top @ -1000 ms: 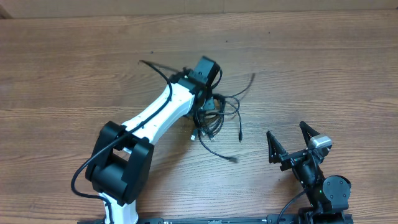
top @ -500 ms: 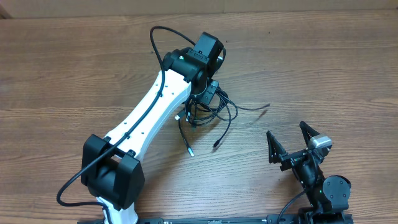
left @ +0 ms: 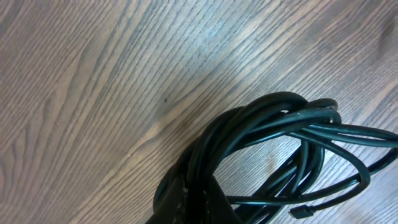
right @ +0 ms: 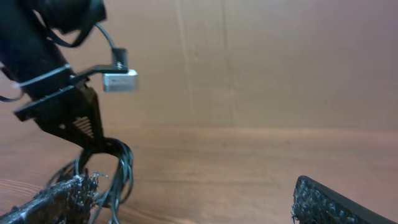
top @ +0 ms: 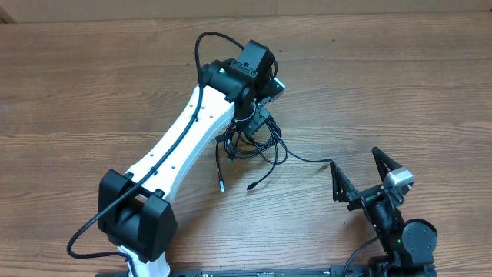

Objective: Untangle cables
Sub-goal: 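Lift the gripped cable bundle upward with the left gripper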

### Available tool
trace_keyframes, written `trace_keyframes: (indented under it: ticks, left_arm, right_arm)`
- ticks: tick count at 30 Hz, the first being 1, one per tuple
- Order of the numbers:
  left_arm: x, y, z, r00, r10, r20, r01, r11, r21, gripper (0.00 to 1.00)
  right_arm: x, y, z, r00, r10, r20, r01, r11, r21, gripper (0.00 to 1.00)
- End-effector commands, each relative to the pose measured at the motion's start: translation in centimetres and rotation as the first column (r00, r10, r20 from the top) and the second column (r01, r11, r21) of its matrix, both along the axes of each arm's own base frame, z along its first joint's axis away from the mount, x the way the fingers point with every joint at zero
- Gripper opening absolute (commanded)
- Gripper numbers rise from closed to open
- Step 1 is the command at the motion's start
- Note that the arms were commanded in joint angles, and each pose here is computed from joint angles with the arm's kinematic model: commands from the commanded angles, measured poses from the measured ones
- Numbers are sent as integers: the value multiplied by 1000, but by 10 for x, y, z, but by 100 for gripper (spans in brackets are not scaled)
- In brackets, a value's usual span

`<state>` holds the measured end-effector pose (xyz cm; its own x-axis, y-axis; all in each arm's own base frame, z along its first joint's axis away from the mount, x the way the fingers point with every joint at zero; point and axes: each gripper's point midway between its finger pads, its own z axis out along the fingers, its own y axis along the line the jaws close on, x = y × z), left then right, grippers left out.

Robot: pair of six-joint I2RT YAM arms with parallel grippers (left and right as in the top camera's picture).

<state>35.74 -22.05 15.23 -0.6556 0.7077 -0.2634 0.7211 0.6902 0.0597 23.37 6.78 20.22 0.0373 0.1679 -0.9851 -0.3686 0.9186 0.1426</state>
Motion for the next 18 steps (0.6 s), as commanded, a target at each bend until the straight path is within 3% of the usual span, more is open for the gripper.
trace_keyframes:
  ticks: [1,7,18]
  left_arm:
    - [1,-3,30,998,-34,61,37,998,-51,4]
    - [-9,0,27,999,-28,16,29,999,-40,4]
    - [-22,-7,26,998,-43,-48,39,995,-95,4]
  right_arm:
    - [-4,4,8,999,30,12,-30,999,35,100]
    - [-10,4,32,999,39,19,-40,996,79,100]
    - [-28,2,71,989,37,-143,-27,997,66,100]
